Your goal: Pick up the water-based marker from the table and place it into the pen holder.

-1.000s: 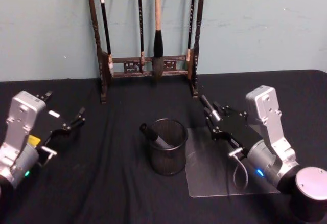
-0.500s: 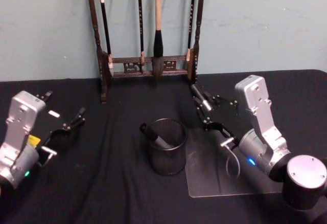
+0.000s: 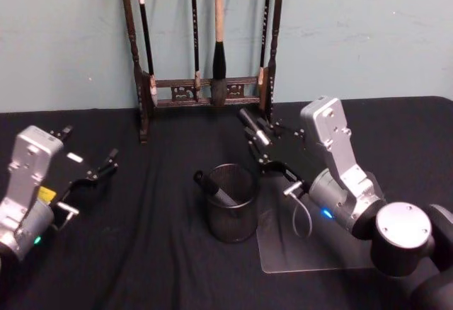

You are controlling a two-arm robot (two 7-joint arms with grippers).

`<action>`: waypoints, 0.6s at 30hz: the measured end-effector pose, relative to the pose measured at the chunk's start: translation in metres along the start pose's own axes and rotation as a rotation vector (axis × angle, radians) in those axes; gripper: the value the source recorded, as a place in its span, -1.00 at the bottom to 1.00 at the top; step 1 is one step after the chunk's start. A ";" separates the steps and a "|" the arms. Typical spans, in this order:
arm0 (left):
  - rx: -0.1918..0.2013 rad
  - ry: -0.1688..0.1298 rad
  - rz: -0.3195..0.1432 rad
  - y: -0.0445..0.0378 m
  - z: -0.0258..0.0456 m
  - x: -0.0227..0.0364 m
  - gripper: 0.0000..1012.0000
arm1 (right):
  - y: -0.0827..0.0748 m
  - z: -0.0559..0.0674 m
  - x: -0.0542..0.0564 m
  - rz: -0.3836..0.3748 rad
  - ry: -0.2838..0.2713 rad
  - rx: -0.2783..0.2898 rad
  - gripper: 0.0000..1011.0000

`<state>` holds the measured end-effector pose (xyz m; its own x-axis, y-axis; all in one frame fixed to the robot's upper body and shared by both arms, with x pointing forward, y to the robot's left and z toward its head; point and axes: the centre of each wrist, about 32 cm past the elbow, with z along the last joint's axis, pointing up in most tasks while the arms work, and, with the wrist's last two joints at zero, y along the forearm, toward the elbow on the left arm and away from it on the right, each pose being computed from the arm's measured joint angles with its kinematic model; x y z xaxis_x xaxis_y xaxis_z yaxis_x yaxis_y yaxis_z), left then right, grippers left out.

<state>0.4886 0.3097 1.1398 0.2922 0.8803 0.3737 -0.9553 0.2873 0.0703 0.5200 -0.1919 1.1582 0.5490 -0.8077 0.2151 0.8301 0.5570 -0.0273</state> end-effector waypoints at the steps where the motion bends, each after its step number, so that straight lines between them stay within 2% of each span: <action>1: 0.000 0.000 0.000 0.0000 0.0000 0.0000 0.99 | 0.001 0.000 0.000 0.002 -0.001 0.002 -0.52; 18: 0.000 0.000 0.000 0.0000 0.0000 0.0000 0.99 | 0.024 0.006 -0.008 0.098 0.007 0.049 -0.52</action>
<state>0.4886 0.3097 1.1398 0.2923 0.8803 0.3738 -0.9553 0.2873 0.0703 0.5347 -0.1707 1.1619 0.6279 -0.7502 0.2069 0.7669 0.6418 -0.0003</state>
